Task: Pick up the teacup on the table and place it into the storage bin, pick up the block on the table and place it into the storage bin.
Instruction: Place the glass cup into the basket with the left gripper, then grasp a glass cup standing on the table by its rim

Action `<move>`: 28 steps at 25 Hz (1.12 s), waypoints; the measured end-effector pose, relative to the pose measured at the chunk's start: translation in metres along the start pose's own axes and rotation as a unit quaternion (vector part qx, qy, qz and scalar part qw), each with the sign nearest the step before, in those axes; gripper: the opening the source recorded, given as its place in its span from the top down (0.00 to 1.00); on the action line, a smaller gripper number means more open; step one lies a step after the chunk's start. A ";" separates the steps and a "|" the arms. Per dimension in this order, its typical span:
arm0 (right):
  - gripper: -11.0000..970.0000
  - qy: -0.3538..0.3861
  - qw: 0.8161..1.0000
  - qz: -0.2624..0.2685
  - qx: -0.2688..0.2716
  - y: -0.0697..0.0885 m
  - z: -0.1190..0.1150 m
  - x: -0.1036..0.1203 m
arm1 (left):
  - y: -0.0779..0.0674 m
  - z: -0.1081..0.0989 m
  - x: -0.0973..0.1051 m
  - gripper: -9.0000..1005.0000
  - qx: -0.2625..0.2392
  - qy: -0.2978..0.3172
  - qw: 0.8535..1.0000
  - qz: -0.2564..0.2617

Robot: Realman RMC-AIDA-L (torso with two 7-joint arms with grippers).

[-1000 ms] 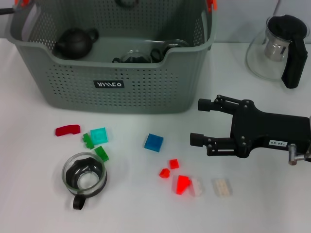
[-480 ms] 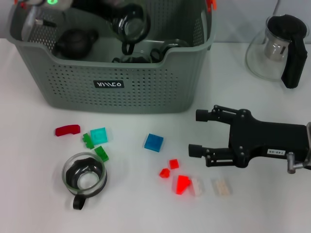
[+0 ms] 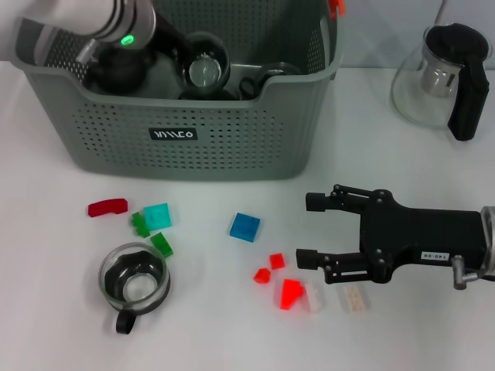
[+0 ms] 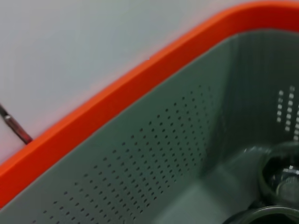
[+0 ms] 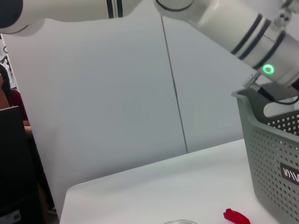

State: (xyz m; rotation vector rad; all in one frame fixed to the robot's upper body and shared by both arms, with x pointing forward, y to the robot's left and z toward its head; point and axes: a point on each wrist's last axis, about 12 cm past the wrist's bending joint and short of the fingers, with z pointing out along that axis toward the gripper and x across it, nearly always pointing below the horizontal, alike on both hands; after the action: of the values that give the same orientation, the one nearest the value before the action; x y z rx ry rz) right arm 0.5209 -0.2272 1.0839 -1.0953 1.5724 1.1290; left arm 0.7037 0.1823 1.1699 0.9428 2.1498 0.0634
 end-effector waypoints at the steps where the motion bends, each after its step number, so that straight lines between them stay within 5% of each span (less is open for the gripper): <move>1: 0.04 0.000 1.000 0.000 0.000 0.000 0.000 0.000 | -0.003 0.002 0.000 0.92 -0.003 0.004 1.000 0.008; 11: 0.04 -0.001 1.000 0.002 0.004 -0.001 -0.001 0.000 | -0.011 0.007 0.000 0.92 -0.007 0.010 1.000 0.024; 13: 0.04 -0.002 1.000 0.002 0.004 -0.001 -0.001 0.000 | -0.008 0.004 -0.002 0.72 -0.009 0.003 1.000 0.010; 18: 0.04 -0.002 1.000 0.002 0.004 -0.001 -0.002 0.000 | 0.005 -0.029 -0.005 0.52 0.019 -0.059 0.996 -0.062; 20: 0.04 -0.002 1.000 0.002 0.005 -0.001 -0.002 0.001 | 0.011 -0.052 -0.003 0.51 0.052 -0.105 0.988 -0.099; 24: 0.04 -0.004 1.000 0.003 0.007 -0.001 -0.004 0.001 | 0.027 -0.095 0.019 0.49 0.148 -0.192 0.955 -0.171; 28: 0.04 -0.005 1.000 0.003 0.006 -0.001 -0.004 0.000 | 0.038 -0.135 0.067 0.50 0.281 -0.293 0.888 -0.214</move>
State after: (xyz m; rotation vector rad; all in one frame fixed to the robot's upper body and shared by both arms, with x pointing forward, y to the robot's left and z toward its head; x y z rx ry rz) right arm 0.5208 -0.2313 1.0843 -1.0762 1.5736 1.1250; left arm 0.6075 0.2856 1.2344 0.6409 1.7544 -0.9857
